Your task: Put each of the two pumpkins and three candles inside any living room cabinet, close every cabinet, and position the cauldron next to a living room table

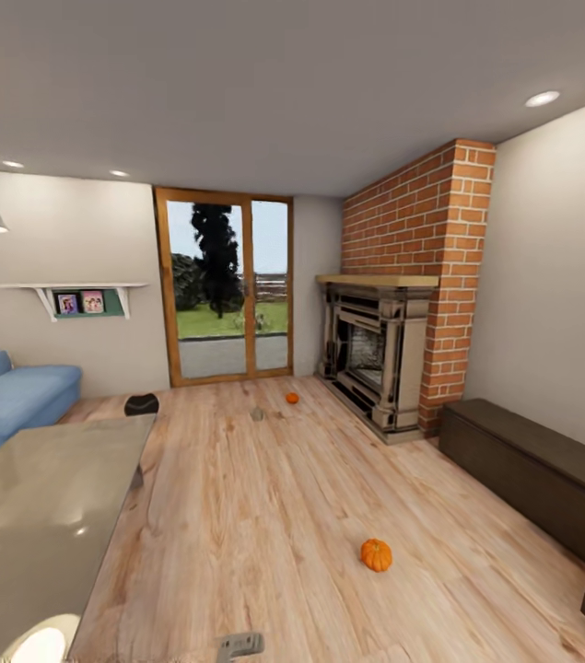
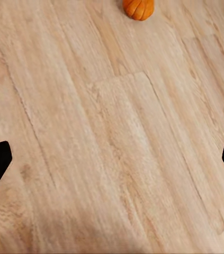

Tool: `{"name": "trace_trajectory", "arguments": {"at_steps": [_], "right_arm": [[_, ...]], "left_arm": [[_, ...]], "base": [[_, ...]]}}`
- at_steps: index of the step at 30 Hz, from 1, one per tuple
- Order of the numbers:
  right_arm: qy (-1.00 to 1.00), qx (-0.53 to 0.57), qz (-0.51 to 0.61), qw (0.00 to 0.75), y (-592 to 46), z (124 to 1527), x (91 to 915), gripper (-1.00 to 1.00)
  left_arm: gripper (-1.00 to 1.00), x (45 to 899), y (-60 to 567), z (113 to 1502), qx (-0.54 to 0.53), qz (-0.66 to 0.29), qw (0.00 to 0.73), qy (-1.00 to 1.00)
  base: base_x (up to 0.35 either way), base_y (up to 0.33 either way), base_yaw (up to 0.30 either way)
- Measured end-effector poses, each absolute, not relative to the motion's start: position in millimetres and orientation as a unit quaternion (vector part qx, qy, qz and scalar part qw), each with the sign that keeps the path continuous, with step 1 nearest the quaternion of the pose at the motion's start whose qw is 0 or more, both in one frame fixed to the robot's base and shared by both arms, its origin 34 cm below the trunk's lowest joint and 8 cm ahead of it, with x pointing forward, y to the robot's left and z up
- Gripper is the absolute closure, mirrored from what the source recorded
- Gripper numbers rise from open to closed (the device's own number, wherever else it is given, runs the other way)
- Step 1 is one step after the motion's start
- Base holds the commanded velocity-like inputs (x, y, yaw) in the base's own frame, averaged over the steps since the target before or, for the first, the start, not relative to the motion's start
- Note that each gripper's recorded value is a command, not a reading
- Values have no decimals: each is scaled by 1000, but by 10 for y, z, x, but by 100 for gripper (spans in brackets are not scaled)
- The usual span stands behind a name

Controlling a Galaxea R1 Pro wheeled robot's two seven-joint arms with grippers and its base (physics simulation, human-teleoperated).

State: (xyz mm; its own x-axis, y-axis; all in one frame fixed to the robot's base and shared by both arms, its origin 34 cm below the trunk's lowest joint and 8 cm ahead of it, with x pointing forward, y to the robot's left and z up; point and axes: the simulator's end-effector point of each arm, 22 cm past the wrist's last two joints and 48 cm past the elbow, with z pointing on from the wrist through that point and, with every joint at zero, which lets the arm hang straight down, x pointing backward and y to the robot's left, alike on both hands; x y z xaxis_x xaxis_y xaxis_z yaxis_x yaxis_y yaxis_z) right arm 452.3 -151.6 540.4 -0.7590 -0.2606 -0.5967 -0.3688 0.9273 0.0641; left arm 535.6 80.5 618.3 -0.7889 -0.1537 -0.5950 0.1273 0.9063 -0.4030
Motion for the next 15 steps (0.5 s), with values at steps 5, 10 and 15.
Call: {"name": "trace_trajectory", "arguments": {"at_steps": [5,10,15], "right_arm": [[933,-169,89,304,-1519,5409,4528,-100],[933,-169,89,305,-1521,5414,4532,-100],[933,-169,88,306,-1520,5421,4539,-100]], "left_arm": [[-100,5360,802,6191,-7,-217,326,920],[-100,5364,801,6199,-7,-217,327,920],[-100,5367,801,6207,-7,-217,327,920]], "base": [[0,0,257],[0,0,258],[0,0,258]]}}
